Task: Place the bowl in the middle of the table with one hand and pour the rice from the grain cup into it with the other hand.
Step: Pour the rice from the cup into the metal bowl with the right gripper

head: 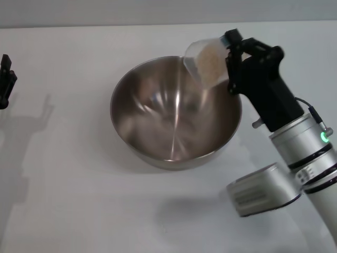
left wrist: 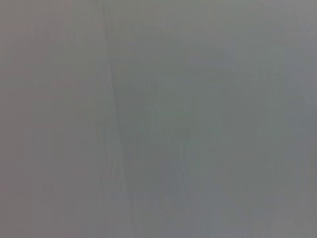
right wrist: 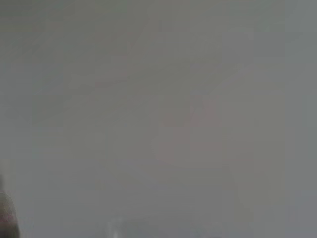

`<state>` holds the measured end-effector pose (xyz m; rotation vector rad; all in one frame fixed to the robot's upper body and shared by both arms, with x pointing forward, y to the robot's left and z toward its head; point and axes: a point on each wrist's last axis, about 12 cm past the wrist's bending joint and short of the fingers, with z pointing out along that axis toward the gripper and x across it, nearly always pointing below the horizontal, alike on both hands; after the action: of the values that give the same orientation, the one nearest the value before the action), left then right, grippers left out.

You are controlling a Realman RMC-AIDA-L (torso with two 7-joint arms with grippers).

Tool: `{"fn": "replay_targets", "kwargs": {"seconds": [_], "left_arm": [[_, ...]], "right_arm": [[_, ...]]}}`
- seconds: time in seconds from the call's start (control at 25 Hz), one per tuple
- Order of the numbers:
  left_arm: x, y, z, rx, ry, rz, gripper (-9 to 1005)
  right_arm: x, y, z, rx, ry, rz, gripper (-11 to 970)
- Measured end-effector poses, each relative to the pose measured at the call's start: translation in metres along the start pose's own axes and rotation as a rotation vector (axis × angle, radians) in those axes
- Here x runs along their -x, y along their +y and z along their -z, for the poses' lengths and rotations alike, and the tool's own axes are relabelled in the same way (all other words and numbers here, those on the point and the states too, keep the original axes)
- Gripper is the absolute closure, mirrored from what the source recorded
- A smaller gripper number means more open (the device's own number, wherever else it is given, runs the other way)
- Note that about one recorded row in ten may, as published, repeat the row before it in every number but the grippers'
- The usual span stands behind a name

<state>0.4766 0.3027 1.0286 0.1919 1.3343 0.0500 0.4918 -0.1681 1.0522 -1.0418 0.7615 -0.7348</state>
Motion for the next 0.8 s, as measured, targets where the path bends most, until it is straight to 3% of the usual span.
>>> {"fn": "replay_targets", "kwargs": {"seconds": [0.12, 0.2, 0.64, 0.8], "left_arm": [[0.000, 0.000, 0.000, 0.000, 0.000, 0.004, 194], [0.000, 0.000, 0.001, 0.001, 0.002, 0.004, 194], [-0.001, 0.001, 0.003, 0.004, 0.007, 0.012, 194], [-0.001, 0.001, 0.003, 0.003, 0.007, 0.012, 194]], "right_arm": [[0.011, 0.001, 0.002, -0.001, -0.053, 0.146, 945], [0.013, 0.001, 0.003, -0.001, -0.066, 0.178, 945], [0.018, 0.003, 0.000, -0.007, -0.079, 0.680, 944], [0.020, 0.004, -0.001, -0.003, -0.088, 0.768, 944]]}}
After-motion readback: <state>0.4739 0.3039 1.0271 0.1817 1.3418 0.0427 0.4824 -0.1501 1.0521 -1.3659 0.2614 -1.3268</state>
